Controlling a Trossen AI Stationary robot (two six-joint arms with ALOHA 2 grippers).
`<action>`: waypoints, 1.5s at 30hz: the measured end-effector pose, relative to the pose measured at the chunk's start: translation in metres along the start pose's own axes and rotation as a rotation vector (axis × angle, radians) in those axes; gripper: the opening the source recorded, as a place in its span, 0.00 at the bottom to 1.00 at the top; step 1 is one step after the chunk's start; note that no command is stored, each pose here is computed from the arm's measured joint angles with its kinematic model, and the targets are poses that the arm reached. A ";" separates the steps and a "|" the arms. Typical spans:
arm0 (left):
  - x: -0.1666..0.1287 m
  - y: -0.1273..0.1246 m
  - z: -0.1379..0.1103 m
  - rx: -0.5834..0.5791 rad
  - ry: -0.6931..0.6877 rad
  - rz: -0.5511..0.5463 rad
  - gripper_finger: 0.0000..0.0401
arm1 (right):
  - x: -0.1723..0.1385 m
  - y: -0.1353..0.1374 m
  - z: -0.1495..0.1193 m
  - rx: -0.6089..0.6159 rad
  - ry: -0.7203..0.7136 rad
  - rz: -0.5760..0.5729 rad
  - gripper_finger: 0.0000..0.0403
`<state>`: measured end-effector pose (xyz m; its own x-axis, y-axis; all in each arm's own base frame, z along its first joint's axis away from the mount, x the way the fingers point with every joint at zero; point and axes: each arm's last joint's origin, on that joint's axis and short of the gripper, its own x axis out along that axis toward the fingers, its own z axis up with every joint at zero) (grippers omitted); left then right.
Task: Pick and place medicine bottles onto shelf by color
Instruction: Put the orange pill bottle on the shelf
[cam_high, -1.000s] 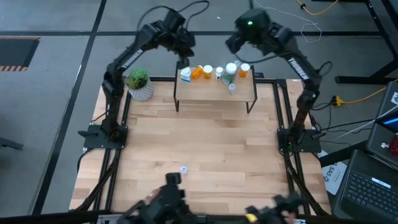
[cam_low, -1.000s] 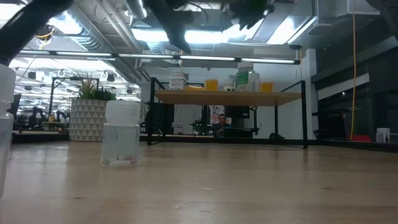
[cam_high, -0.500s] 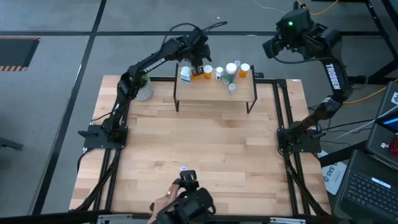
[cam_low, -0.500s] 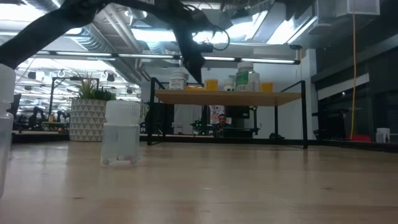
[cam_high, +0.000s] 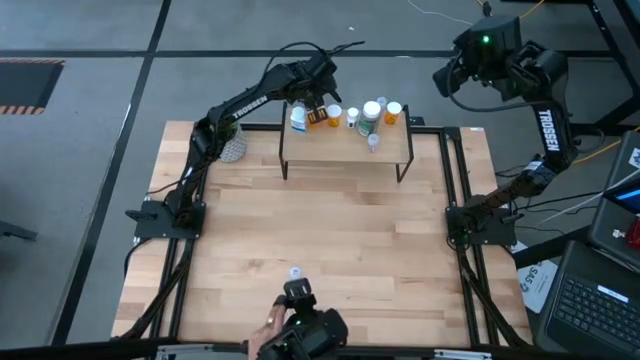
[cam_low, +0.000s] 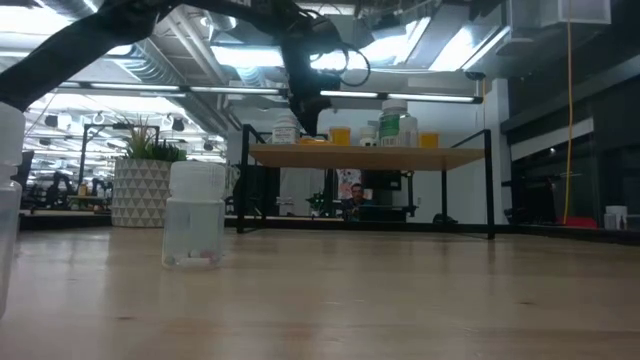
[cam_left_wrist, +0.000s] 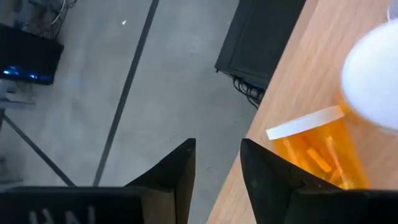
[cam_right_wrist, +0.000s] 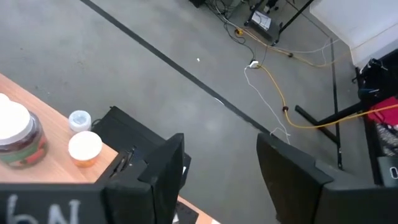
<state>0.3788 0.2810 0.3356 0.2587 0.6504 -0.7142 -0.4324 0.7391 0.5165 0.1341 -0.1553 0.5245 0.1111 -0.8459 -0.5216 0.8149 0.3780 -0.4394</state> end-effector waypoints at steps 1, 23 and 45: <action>-0.001 -0.001 0.001 -0.008 -0.001 0.001 0.30 | 0.000 0.000 0.000 -0.005 0.000 0.000 0.51; -0.010 -0.039 0.001 0.065 0.088 -0.073 0.30 | 0.000 0.002 0.000 -0.003 -0.012 0.077 0.51; -0.049 -0.083 0.009 0.192 0.096 -0.027 0.30 | 0.000 0.002 0.000 -0.012 -0.010 0.077 0.51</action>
<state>0.4099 0.1891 0.3323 0.1799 0.6173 -0.7659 -0.2515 0.7816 0.5709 0.1362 -0.1545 0.5235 0.1788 -0.8176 -0.5473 0.7970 0.4465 -0.4067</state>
